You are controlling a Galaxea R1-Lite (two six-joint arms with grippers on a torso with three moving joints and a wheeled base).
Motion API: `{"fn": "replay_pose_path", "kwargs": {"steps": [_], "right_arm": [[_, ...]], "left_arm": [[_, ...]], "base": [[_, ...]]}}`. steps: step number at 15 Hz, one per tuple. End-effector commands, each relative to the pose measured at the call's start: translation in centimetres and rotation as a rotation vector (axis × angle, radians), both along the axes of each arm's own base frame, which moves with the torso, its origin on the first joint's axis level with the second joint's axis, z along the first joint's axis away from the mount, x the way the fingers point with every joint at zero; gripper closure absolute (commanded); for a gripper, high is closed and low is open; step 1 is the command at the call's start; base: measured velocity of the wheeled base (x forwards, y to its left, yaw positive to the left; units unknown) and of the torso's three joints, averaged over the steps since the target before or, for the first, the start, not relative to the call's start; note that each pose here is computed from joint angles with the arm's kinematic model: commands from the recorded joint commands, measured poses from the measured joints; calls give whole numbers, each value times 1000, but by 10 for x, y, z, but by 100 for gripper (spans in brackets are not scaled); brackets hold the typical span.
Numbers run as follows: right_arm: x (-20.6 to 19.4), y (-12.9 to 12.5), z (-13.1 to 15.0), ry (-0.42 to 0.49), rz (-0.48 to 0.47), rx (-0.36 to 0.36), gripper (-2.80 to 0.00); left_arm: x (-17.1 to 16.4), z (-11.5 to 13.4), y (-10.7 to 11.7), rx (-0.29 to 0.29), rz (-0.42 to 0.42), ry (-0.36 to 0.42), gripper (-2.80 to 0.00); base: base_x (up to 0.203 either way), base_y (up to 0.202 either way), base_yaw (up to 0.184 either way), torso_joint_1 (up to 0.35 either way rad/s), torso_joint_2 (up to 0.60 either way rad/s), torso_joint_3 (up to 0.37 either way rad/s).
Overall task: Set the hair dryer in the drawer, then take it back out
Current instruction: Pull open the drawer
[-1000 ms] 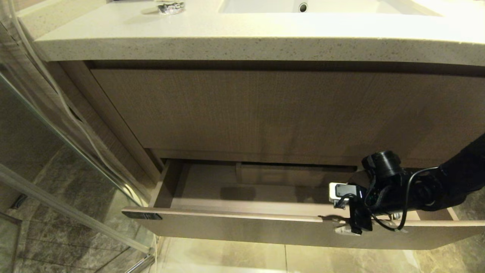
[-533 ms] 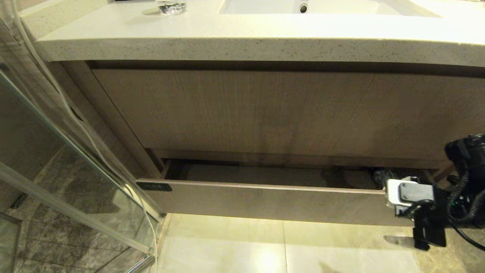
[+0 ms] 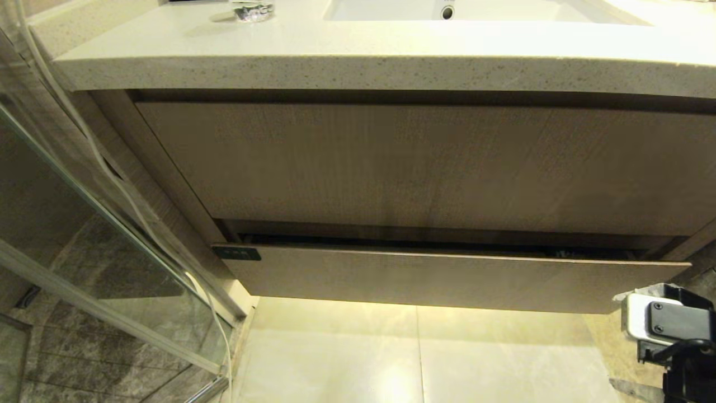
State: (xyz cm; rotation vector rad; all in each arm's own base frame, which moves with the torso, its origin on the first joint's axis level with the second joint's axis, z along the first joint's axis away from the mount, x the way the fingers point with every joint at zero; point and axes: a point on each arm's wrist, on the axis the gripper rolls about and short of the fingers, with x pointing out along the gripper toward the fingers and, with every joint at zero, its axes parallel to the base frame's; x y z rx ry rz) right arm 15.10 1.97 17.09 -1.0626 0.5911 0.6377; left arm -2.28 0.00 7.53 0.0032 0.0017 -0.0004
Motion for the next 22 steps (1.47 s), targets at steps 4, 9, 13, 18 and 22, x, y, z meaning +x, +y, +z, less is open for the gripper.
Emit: {"fn": "replay_pose_path", "kwargs": {"steps": [4, 9, 13, 18, 22], "right_arm": [[-4, 0, -8, 25, 10, -1, -280], [9, 3, -21, -6, 54, 27, -280], [41, 9, -38, -42, 73, 23, -280], [60, 11, -45, -32, 43, 13, -280], [49, 8, -29, -93, -27, 36, -280]], "left_arm": [[0, 0, 0, 0, 0, 0, 0], [0, 0, 0, 0, 0, 0, 0], [0, 0, 0, 0, 0, 0, 0], [0, 0, 0, 0, 0, 0, 0], [0, 0, 0, 0, 0, 0, 0]], "base": [[0, 0, 0, 0, 0, 0], [0, 0, 0, 0, 0, 0], [0, 0, 0, 0, 0, 0], [0, 0, 0, 0, 0, 0], [0, 0, 0, 0, 0, 0]]}}
